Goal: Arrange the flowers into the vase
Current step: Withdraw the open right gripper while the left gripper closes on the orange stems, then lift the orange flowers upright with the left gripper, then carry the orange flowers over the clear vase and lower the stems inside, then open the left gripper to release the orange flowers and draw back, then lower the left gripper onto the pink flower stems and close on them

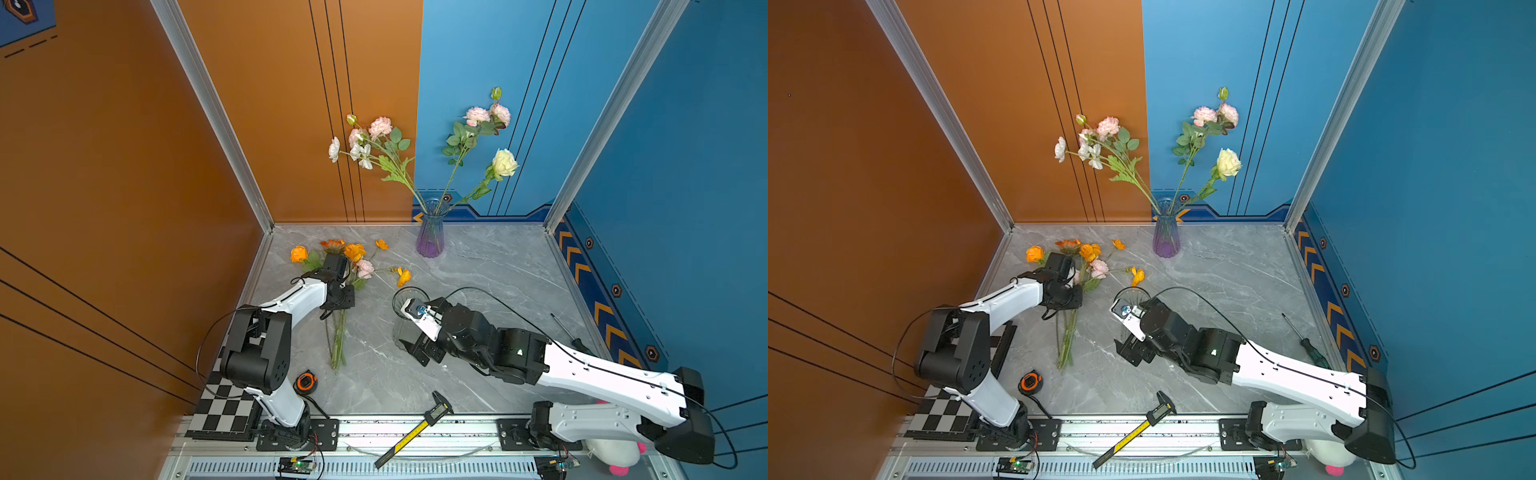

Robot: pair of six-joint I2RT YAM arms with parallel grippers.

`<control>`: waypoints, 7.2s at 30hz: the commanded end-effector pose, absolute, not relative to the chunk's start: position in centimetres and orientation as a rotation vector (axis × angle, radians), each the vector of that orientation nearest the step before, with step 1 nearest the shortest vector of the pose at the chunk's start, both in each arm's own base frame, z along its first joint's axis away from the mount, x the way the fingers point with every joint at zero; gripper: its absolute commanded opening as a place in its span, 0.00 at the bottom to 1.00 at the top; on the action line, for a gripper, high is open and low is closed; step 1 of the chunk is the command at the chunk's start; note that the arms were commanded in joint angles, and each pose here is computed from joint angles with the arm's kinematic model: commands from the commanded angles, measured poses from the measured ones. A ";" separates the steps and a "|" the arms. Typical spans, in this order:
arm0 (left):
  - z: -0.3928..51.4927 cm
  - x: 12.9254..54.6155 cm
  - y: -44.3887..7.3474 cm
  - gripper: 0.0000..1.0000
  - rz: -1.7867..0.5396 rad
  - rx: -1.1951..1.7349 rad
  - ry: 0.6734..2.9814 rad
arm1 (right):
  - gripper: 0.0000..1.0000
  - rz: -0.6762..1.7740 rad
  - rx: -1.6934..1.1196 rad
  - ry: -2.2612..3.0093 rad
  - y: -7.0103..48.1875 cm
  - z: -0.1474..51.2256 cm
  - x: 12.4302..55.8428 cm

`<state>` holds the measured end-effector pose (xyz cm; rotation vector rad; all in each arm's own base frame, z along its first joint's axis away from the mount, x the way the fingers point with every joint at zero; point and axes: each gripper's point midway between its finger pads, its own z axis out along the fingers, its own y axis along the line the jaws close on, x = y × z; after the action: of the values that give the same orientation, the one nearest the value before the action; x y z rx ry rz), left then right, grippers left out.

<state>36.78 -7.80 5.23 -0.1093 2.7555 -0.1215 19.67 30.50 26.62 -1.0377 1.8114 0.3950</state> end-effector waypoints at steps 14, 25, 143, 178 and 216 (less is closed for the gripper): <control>4.5 37.7 -7.4 0.18 -0.075 -0.100 2.793 | 1.00 0.476 -0.884 1.571 25.9 31.0 19.3; 4.2 37.6 -7.2 0.13 -0.060 -0.057 2.816 | 1.00 0.467 -0.909 1.603 26.5 29.8 19.8; 28.1 25.1 -27.6 0.19 -0.575 0.415 1.678 | 1.00 0.519 -0.742 1.568 23.5 28.2 21.8; 10.5 27.7 -10.5 0.24 -0.261 -0.370 2.594 | 1.00 0.590 -1.006 1.598 26.9 26.7 19.1; 2.0 31.1 -9.1 0.20 -0.041 -0.443 2.772 | 1.00 0.608 -1.068 1.595 27.7 25.9 18.4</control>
<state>31.62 -10.18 2.85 -0.4191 2.7502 -0.1028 18.78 27.28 25.16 -1.0424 1.6181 0.5914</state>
